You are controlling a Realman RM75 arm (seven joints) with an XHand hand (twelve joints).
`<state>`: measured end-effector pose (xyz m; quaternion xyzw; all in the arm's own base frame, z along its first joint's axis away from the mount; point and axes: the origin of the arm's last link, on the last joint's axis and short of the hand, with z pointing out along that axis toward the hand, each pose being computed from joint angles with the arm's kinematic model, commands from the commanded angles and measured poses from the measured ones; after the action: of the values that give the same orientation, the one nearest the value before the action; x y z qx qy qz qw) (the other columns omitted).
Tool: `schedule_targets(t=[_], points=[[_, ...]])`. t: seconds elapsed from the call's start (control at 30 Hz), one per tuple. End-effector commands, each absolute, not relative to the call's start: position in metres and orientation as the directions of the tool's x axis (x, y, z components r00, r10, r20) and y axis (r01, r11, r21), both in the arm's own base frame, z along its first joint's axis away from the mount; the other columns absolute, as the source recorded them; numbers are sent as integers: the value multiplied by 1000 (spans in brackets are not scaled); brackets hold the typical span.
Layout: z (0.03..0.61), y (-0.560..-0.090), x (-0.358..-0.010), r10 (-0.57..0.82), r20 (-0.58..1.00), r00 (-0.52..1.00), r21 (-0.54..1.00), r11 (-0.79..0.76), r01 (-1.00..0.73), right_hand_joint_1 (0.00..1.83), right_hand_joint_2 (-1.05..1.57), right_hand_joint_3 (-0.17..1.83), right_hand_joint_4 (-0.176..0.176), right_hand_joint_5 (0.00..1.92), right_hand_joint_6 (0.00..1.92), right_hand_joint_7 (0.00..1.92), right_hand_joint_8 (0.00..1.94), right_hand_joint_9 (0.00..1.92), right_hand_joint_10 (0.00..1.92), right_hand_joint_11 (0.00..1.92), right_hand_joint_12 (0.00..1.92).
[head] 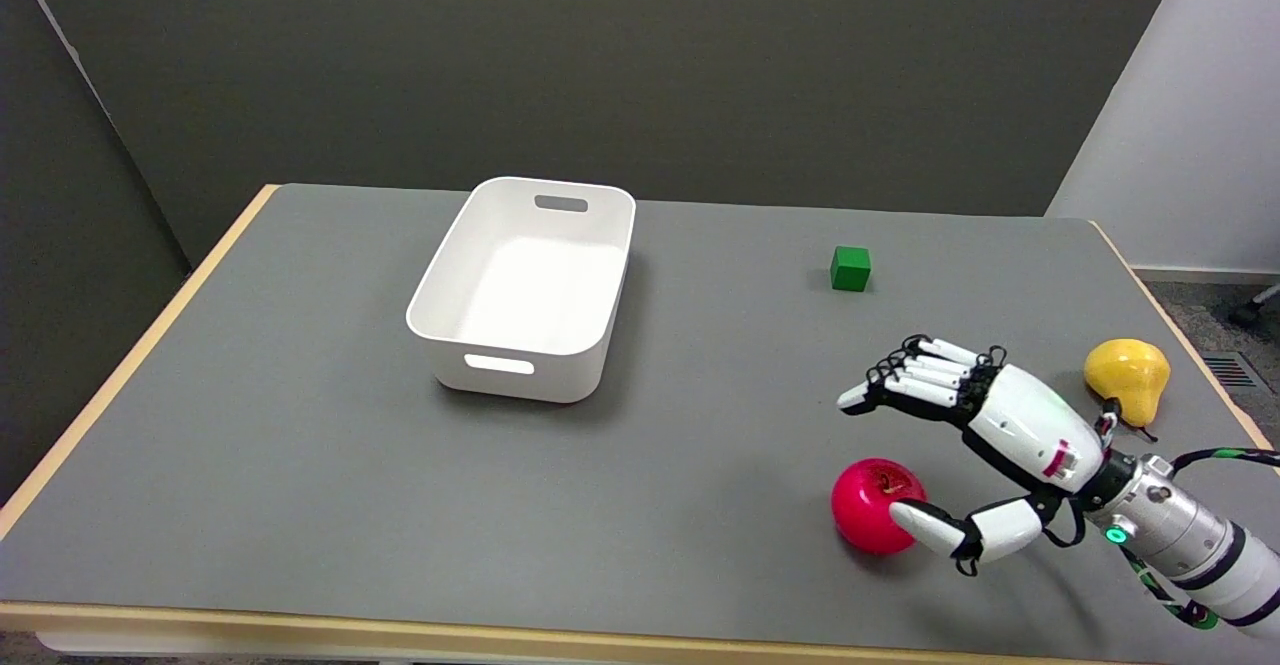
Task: Pick up the red apple.
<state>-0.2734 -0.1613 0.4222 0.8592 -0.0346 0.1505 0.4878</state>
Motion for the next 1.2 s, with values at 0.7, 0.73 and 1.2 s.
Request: schedule_targets(t=[0.7, 0.73, 1.2], points=[[421, -160, -311, -50, 169, 984, 885, -432, -173, 366, 603, 854, 101, 353, 674, 513, 545, 401, 995, 263, 1447], [422, -160, -312, -52, 169, 984, 887, -428, -175, 366, 602, 854, 100, 352, 671, 512, 543, 400, 993, 261, 1444], [429, -152, -314, -39, 177, 983, 887, -426, -176, 367, 600, 856, 97, 345, 655, 500, 525, 390, 978, 263, 1443]])
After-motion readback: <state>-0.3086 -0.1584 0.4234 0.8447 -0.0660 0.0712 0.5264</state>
